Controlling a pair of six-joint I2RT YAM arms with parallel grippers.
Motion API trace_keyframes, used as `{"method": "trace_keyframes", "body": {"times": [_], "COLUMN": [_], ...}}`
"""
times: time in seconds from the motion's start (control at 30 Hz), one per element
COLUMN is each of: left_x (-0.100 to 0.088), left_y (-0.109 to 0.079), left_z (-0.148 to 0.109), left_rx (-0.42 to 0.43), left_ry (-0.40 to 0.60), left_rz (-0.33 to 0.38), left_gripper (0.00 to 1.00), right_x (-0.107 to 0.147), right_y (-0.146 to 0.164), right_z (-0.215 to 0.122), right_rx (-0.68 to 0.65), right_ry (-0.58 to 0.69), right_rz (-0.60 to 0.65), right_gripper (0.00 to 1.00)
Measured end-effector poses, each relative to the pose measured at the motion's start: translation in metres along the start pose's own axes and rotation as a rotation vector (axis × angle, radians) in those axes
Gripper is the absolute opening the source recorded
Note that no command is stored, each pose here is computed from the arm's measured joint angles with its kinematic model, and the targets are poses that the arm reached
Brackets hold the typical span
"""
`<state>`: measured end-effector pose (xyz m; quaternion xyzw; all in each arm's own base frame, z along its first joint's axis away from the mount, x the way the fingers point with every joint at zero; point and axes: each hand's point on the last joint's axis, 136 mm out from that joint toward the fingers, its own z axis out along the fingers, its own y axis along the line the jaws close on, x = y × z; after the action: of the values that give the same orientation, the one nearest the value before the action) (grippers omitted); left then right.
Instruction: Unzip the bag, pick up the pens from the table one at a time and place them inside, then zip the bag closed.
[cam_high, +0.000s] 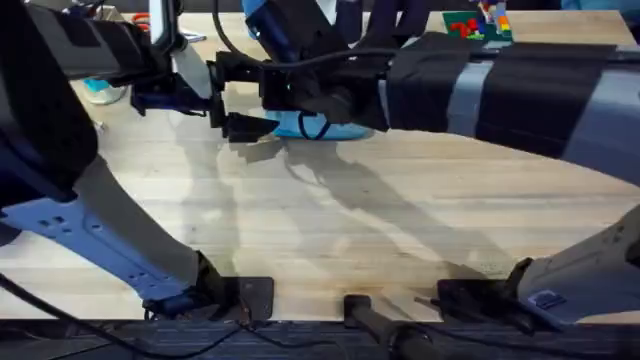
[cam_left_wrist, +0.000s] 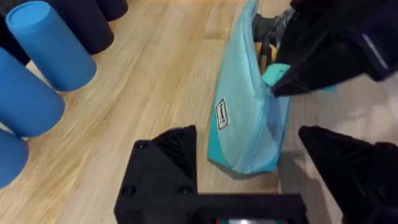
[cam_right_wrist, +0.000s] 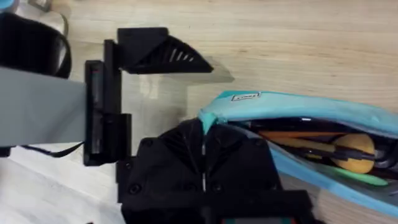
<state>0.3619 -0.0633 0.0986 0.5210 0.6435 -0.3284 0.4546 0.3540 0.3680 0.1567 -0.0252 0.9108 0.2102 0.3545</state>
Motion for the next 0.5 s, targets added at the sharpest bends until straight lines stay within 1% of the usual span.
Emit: {"method": "trace_keyframes", "body": {"times": [0.3,0.5], "left_x": [-0.01,-0.013], "left_y": [0.007,0.004], "left_z": [0.02,0.027], "left_rx": [0.013,0.031], "left_ry": [-0.018,-0.022], "left_rz": [0.014,0.005], "left_gripper": [0.994,0.854], "right_x": [0.0,0.0], "right_y": [0.0,0.0], "right_z": [0.0,0.0], "right_rx": [0.0,0.0], "right_ry": [0.0,0.0], "right_rz": [0.0,0.0], "right_gripper": [0.031,0.031]}}
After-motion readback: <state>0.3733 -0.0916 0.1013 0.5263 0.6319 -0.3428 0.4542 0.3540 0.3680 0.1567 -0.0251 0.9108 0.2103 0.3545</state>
